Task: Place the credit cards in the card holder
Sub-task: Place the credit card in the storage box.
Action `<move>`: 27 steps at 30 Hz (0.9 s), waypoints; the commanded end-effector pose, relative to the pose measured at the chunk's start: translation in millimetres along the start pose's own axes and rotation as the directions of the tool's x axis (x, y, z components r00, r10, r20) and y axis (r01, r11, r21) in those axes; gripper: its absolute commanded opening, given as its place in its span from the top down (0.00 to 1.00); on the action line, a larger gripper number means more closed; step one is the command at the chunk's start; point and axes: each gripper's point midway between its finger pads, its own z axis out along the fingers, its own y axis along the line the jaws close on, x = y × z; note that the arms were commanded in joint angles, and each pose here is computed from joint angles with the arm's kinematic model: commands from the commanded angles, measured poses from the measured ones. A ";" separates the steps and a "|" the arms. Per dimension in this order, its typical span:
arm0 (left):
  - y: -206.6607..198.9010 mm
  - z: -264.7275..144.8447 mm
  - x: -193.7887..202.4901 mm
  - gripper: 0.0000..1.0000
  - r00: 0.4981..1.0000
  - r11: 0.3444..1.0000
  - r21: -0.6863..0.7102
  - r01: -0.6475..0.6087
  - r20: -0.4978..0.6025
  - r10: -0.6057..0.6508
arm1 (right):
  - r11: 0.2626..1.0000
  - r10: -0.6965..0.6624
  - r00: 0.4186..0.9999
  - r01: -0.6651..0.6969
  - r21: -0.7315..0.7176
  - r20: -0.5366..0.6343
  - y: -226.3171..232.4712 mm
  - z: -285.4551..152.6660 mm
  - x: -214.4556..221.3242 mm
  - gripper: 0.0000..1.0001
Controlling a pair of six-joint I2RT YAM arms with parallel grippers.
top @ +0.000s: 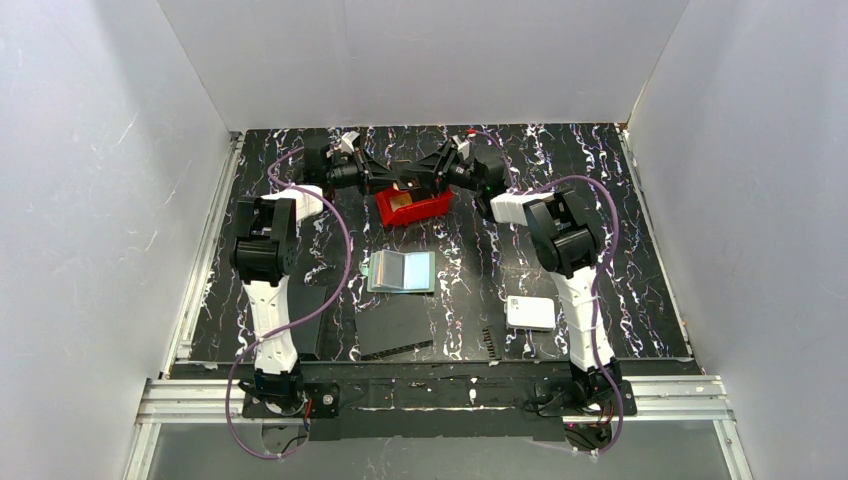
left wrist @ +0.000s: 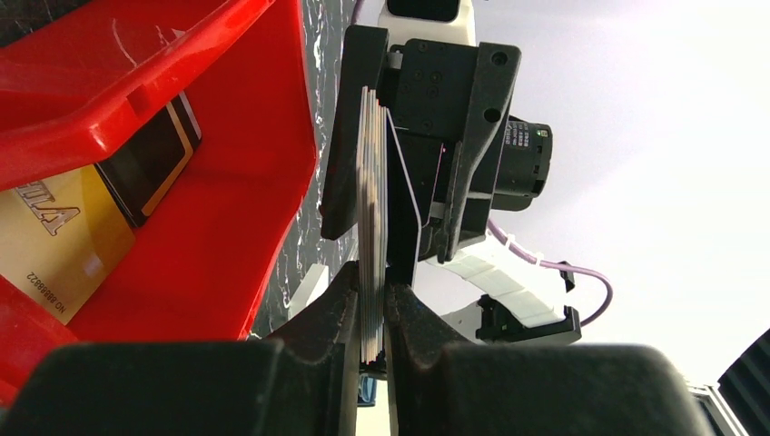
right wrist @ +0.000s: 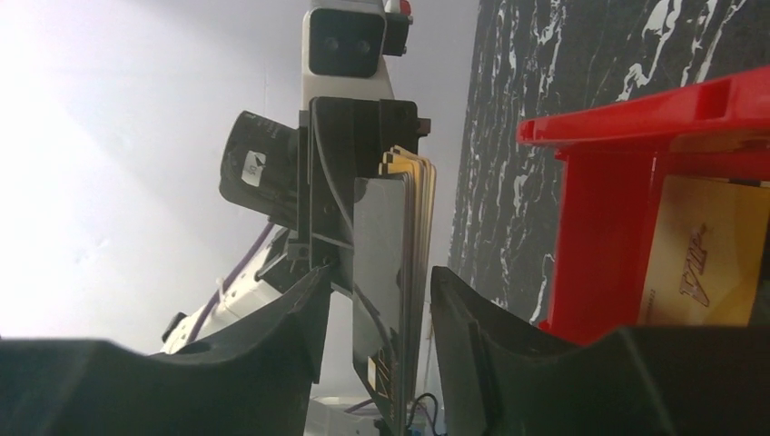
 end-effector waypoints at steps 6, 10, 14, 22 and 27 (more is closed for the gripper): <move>-13.4 -6.5 -3.8 1.00 1.000 1.000 0.018 0.004 0.017 -0.005 | 0.973 -0.227 0.973 0.229 0.040 -0.050 35.6 -2.5 3.7 0.42; -15.9 -6.6 -4.6 1.00 1.000 1.000 0.018 0.004 0.020 -0.004 | 0.969 -0.235 0.970 0.239 0.059 -0.057 29.7 -1.5 2.8 0.53; -15.7 -7.6 -2.0 1.00 1.000 1.000 0.014 0.004 0.015 -0.004 | 0.969 -0.233 0.971 0.236 0.068 -0.053 25.2 -0.8 0.2 0.63; -10.2 -14.6 3.4 1.00 1.000 1.000 -0.003 0.006 0.009 -0.006 | 0.964 -0.241 0.970 0.242 0.106 -0.020 17.1 -9.2 -10.1 0.70; -6.4 -17.2 4.6 1.00 1.000 1.000 -0.009 0.011 0.008 -0.011 | 0.962 -0.248 0.969 0.247 0.117 -0.009 13.8 -13.3 -14.6 0.71</move>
